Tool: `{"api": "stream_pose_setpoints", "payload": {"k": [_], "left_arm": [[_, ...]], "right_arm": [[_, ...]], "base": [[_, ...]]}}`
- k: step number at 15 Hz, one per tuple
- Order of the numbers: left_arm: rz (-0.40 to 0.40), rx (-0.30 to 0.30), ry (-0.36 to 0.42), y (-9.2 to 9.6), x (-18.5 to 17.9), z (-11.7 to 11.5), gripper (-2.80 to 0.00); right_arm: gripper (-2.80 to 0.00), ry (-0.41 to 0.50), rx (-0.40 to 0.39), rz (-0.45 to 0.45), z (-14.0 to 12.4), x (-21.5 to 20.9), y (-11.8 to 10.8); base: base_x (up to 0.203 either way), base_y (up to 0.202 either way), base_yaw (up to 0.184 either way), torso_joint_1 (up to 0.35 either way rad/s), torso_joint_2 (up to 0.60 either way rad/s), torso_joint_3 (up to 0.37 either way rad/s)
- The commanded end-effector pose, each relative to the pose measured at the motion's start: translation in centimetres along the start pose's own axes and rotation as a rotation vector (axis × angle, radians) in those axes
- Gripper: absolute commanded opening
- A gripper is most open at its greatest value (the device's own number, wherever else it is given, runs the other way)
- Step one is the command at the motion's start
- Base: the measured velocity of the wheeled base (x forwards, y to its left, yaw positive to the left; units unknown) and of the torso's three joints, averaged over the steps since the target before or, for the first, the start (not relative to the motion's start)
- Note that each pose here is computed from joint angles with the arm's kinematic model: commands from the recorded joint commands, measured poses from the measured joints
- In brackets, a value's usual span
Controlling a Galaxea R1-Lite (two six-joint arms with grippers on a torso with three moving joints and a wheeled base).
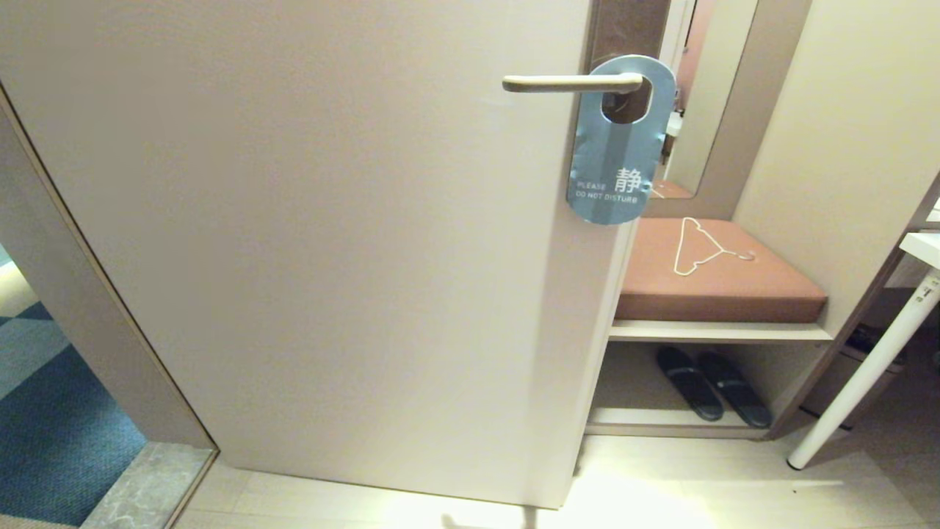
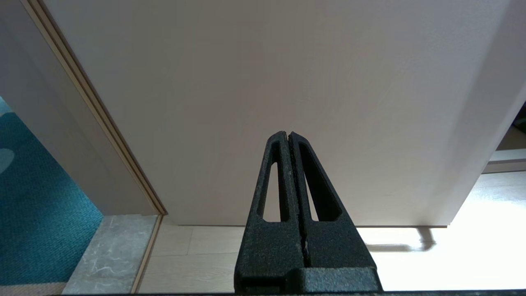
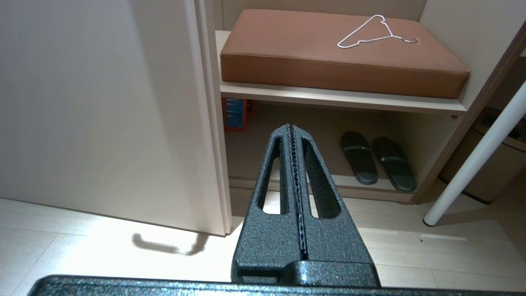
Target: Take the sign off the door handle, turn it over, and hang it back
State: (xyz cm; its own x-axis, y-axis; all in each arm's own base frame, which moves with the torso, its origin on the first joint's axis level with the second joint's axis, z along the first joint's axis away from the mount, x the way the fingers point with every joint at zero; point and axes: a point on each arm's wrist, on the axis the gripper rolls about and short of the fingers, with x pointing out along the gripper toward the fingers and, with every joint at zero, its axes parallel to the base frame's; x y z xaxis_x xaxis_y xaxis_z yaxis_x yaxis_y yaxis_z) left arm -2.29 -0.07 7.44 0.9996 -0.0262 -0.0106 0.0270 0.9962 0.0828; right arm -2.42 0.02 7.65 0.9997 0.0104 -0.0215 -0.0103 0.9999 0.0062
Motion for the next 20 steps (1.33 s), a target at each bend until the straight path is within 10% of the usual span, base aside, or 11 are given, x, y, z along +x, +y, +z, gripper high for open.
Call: {"api": "stream_pose_setpoints", "payload": {"k": [1,20], "left_arm": [[0.000,-0.003,0.002,0.00,0.01,0.03,-2.80],[0.000,-0.005,0.002,0.00,0.02,0.00,-2.80]], "right_arm": [[-2.80,0.000,0.000,0.000,0.00,0.00,0.00],[-2.80,-0.002,0.002,-0.001,-0.01,0.01,0.00]], "base": [[0.000,0.000,0.000,0.000,0.00,0.000],[0.000,0.000,0.000,0.000,0.00,0.000]]}}
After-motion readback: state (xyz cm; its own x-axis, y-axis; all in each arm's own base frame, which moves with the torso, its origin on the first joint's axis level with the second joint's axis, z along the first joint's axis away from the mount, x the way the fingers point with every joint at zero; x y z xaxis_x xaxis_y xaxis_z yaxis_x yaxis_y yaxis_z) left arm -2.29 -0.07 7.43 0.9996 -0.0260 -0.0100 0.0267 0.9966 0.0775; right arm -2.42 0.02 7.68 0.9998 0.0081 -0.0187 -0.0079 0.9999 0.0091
